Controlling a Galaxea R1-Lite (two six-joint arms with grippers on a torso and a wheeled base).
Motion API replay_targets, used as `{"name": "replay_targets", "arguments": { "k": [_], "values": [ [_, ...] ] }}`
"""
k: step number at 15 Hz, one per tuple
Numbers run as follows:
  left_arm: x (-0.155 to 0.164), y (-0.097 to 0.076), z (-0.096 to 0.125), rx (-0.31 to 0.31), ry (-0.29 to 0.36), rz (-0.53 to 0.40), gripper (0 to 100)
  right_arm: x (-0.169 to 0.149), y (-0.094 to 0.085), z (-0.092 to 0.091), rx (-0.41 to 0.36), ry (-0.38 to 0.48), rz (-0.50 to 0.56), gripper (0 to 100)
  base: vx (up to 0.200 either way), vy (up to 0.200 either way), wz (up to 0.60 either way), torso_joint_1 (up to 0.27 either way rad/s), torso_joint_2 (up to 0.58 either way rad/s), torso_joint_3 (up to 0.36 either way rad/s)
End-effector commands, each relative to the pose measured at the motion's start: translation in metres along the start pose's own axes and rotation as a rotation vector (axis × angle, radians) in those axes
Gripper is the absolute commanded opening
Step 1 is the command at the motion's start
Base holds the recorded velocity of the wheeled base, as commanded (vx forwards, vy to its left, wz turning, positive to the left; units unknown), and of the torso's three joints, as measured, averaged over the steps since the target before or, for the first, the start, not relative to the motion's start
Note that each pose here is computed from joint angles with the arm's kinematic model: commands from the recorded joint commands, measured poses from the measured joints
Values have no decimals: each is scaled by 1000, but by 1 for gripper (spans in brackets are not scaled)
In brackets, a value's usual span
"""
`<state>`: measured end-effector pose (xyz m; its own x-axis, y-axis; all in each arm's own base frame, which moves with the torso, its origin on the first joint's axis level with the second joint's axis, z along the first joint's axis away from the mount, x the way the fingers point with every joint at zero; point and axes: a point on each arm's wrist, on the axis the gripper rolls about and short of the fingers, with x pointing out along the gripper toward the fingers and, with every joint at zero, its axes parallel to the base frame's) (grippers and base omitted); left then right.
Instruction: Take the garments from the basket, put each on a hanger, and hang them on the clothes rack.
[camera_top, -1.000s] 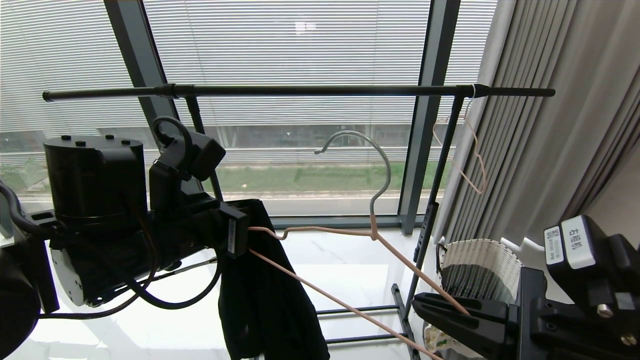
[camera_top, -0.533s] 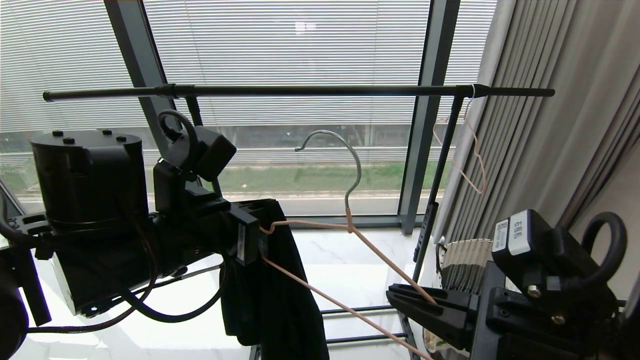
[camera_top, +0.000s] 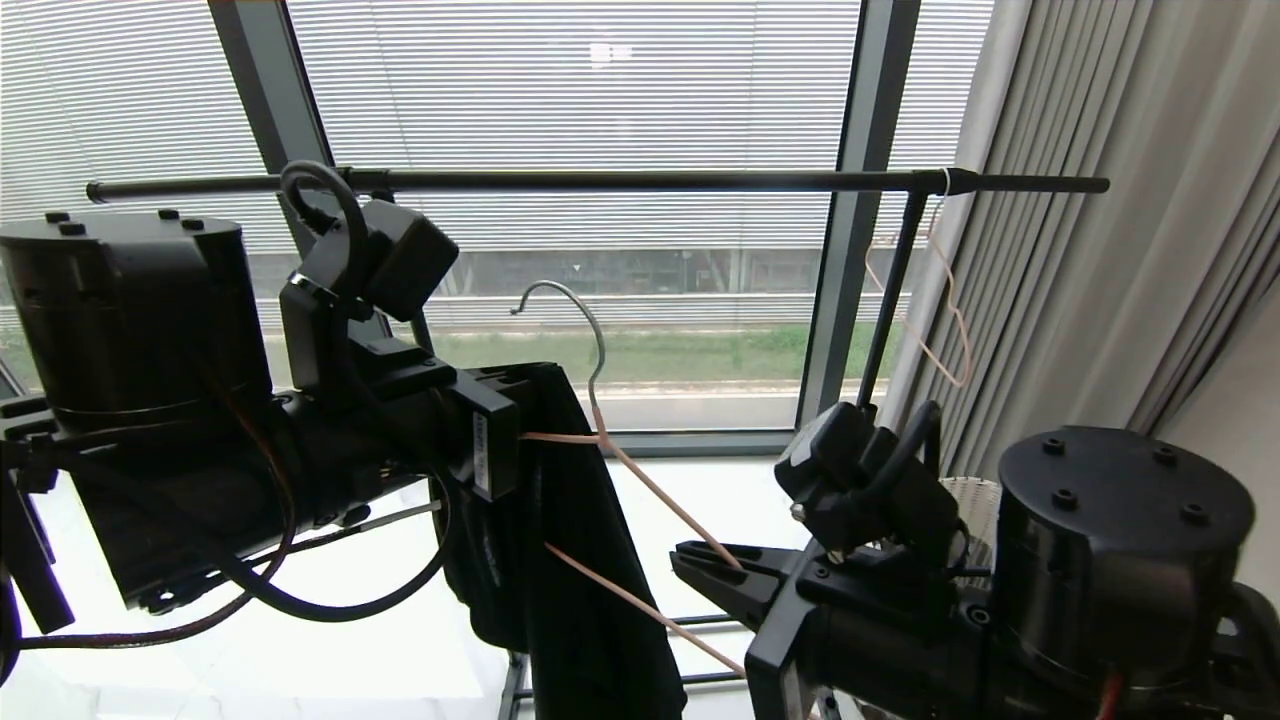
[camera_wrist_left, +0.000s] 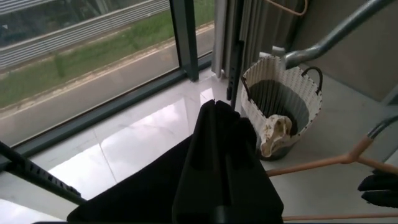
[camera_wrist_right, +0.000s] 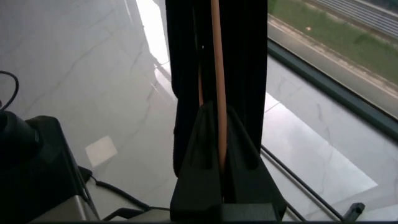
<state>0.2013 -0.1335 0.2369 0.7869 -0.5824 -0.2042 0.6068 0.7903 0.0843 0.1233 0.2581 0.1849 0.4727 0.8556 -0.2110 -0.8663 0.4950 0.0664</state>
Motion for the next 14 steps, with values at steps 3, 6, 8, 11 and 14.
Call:
{"name": "replay_targets", "arguments": {
  "k": [3,6,8,11,14],
  "values": [
    [-5,-5,5,5,-22,-18,0,34,2,-8,23,15,-4,0,0,0,0,0,0,0],
    [-7,-4,4,6,-21,-12,0,42,-2,-9,46,1,-21,0,0,0,0,0,0,0],
    [-7,-4,4,8,-23,-9,0,43,-7,-5,54,-12,-36,0,0,0,0,0,0,0],
    [-6,-3,1,53,-10,-7,0,53,-13,5,69,-50,-58,0,0,0,0,0,0,0],
    [-6,8,-4,92,8,41,0,58,-21,11,74,-76,-100,0,0,0,0,0,0,0]
  ]
}}
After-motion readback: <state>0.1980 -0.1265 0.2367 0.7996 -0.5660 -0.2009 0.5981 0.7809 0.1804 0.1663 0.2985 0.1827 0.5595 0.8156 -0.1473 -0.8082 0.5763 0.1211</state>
